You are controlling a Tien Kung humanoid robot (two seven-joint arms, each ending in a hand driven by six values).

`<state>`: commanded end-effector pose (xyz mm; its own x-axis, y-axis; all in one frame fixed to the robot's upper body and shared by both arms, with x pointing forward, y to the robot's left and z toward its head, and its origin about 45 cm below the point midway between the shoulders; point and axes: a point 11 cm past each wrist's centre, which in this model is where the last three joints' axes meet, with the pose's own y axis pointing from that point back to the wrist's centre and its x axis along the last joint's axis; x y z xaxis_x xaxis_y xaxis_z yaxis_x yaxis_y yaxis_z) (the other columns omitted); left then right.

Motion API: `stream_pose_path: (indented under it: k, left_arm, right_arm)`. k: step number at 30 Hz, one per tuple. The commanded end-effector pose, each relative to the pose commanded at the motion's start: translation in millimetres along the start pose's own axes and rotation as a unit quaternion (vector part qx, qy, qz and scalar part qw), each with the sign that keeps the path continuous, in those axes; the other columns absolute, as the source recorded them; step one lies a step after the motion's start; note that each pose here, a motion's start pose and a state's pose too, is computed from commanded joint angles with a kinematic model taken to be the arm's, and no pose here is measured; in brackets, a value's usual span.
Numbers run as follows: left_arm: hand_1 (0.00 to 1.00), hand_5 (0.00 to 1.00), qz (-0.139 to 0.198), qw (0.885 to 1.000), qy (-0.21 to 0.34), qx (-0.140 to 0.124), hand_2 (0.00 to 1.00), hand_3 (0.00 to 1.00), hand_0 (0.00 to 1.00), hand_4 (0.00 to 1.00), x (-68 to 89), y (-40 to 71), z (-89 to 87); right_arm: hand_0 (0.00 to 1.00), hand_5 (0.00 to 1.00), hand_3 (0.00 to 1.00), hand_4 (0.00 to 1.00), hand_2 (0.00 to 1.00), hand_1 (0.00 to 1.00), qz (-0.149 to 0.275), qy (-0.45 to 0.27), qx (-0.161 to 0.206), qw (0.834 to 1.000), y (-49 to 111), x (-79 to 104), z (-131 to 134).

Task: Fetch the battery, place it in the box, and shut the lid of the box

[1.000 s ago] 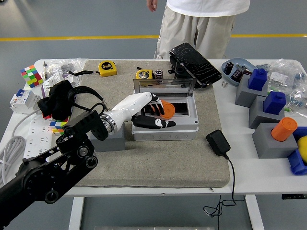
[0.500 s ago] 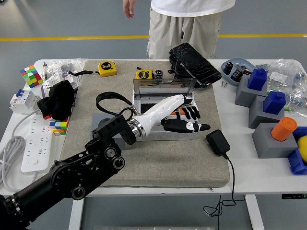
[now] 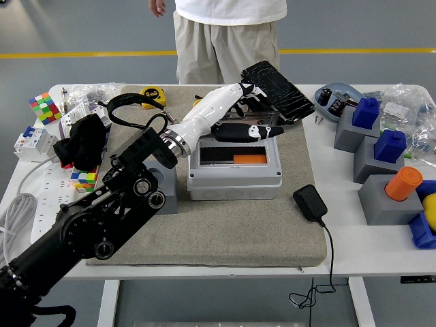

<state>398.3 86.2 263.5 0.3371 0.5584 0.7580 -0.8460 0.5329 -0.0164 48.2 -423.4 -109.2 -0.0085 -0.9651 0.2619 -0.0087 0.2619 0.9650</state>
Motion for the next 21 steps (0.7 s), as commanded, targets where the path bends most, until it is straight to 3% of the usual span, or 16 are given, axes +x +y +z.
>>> stream_pose_path:
  k: [7, 13, 14, 19, 20, 21]
  left_arm:
    - [0.814, 0.700, -0.026, 0.997, -0.046, 0.057, 0.780, 0.752, 0.778, 0.998, -0.4, -1.2, -17.3]
    - [0.808, 0.704, -0.050, 0.993, -0.063, 0.081, 0.776, 0.752, 0.759, 0.998, -3.5, 1.9, -19.1]
    - [0.746, 0.712, -0.055, 0.993, -0.063, 0.085, 0.741, 0.734, 0.669, 0.998, -4.3, 2.8, -18.5]
    - [0.746, 0.712, -0.092, 0.987, -0.067, 0.115, 0.741, 0.734, 0.669, 0.998, -10.4, 9.8, -13.1]
    - [0.712, 0.716, -0.099, 0.986, -0.068, 0.119, 0.728, 0.728, 0.578, 0.998, -11.6, 11.1, -11.3]
    - [0.712, 0.716, -0.106, 0.984, -0.068, 0.123, 0.728, 0.728, 0.578, 0.998, -13.3, 12.4, -9.7]
  right_arm:
    - [0.639, 0.580, 0.576, 0.973, 0.657, 0.648, 0.000, -0.001, 0.001, 1.000, 0.1, 0.3, -1]
    - [0.642, 0.579, 0.576, 0.972, 0.658, 0.647, 0.000, -0.003, 0.000, 1.000, 0.0, 0.4, 0]
    - [0.639, 0.580, 0.576, 0.973, 0.658, 0.646, 0.000, -0.002, 0.000, 1.000, 0.0, 0.4, 0]
    - [0.639, 0.580, 0.576, 0.973, 0.658, 0.646, 0.001, -0.002, 0.000, 1.000, 0.0, 0.5, 0]
    - [0.639, 0.580, 0.576, 0.973, 0.658, 0.649, 0.001, -0.002, 0.000, 1.000, 0.0, 0.5, 0]
    - [0.639, 0.580, 0.576, 0.973, 0.658, 0.649, 0.001, -0.001, 0.000, 1.000, 0.0, 0.7, 1]
